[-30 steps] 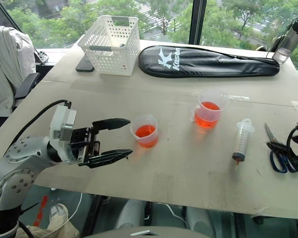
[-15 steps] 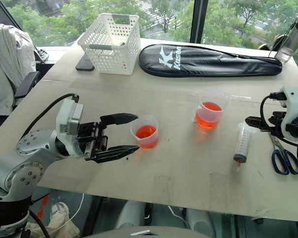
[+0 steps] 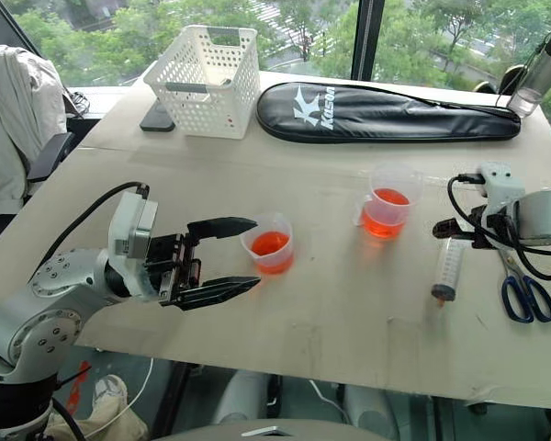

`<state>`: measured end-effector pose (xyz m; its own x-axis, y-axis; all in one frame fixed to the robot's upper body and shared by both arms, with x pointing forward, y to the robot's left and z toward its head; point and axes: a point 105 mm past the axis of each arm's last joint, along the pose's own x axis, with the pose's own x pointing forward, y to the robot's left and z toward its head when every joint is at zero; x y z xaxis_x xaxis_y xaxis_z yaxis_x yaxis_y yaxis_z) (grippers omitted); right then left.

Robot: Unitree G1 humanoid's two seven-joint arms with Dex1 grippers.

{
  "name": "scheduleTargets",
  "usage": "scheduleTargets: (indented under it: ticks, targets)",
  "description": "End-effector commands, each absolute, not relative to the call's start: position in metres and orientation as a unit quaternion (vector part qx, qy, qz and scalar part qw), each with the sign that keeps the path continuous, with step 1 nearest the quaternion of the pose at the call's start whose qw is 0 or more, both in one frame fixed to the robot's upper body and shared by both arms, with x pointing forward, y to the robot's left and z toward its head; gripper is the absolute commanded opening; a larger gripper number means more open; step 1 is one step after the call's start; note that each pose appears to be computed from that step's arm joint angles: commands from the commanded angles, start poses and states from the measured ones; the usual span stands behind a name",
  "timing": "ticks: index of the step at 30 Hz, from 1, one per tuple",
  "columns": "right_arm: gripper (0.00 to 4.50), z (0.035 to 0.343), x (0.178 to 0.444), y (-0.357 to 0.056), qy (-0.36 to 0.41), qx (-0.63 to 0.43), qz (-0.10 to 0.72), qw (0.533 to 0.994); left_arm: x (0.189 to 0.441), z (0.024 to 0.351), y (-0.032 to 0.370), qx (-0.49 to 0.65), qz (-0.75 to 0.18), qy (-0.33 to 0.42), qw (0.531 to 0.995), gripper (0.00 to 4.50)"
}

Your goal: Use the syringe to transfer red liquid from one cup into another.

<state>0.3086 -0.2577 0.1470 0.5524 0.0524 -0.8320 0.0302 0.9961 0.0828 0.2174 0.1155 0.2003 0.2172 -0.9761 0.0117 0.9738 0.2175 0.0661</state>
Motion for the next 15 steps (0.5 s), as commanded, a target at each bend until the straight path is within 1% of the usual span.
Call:
scheduleTargets:
  ticks: [1,5,15]
  targets:
    - [4.48,0.153,0.306,-0.258,0.473,0.055,-0.009,0.879,0.211,0.209,0.114,0.036,-0.626,-0.049,0.778,4.5]
    - [4.48,0.142,0.301,-0.262,0.488,0.056,-0.027,0.871,0.21,0.208,0.115,0.035,-0.623,-0.048,0.78,4.5]
    - [4.48,0.128,0.306,-0.259,0.503,0.071,-0.048,0.86,0.209,0.206,0.115,0.033,-0.624,-0.045,0.779,4.5]
